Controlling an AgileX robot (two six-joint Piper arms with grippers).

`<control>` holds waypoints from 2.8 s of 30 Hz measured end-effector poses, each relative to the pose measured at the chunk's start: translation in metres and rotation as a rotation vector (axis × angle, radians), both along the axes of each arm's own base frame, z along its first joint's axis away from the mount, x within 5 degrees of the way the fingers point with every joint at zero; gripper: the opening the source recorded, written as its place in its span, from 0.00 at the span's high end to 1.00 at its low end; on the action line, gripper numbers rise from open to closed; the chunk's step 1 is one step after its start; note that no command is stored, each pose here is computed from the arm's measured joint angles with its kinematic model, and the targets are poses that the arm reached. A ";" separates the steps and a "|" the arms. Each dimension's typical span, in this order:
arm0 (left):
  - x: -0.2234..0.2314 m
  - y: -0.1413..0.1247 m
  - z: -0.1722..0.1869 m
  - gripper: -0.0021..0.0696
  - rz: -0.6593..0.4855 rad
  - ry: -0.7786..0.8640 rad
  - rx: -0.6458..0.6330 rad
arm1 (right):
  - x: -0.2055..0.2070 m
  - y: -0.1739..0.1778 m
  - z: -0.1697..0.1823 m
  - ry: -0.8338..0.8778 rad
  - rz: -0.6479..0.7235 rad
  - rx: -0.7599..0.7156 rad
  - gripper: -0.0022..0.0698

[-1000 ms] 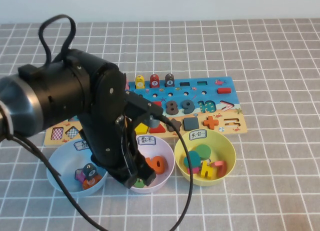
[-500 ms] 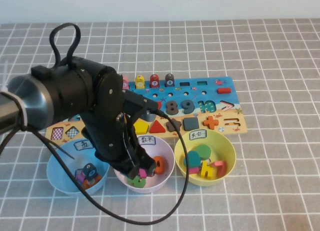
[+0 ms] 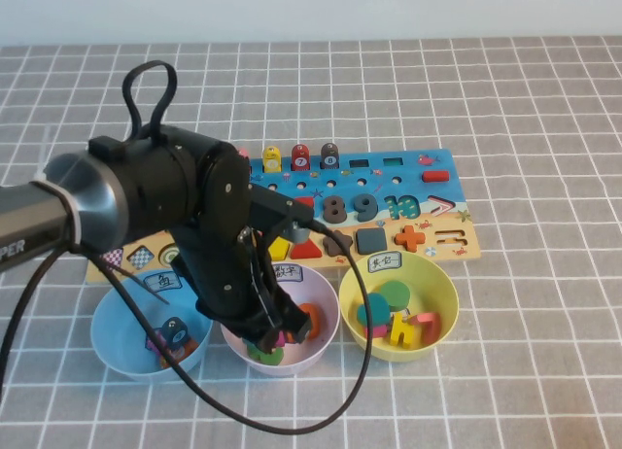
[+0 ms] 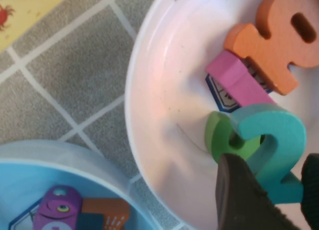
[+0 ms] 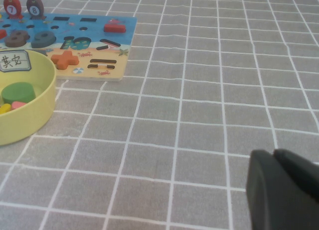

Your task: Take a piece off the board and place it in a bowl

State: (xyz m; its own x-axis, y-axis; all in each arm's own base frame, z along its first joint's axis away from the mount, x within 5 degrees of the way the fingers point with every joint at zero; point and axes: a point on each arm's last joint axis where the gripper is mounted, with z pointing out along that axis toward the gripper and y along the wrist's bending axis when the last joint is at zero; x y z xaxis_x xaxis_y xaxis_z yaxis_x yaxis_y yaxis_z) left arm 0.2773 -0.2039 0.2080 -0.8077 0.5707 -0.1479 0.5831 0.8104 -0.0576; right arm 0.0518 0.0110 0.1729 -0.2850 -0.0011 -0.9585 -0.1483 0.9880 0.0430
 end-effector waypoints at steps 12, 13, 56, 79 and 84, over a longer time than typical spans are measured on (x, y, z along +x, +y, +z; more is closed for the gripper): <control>0.002 -0.001 -0.008 0.66 0.025 0.018 0.009 | 0.000 0.000 0.000 0.000 0.000 0.000 0.99; 0.002 -0.001 -0.008 0.66 0.025 0.016 0.008 | 0.000 0.000 0.000 0.000 0.000 0.000 0.99; 0.009 -0.006 -0.006 0.52 -0.045 -0.076 -0.038 | 0.000 0.000 0.000 0.000 0.000 0.000 0.99; -0.067 0.076 0.095 0.95 0.054 -0.539 -0.297 | 0.000 0.000 0.000 0.000 0.000 0.000 0.99; -0.112 0.104 0.105 0.97 0.066 -0.716 -0.406 | 0.000 0.000 0.000 0.000 0.000 0.000 0.99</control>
State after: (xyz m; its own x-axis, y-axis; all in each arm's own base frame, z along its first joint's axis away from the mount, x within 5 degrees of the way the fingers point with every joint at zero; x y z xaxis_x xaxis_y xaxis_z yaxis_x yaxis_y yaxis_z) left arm 0.1656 -0.1002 0.3126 -0.4695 0.3165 -0.8243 0.5413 0.8407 0.0144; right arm 0.0518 0.0110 0.1729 -0.2850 -0.0011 -0.9585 -0.1483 0.9880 0.0430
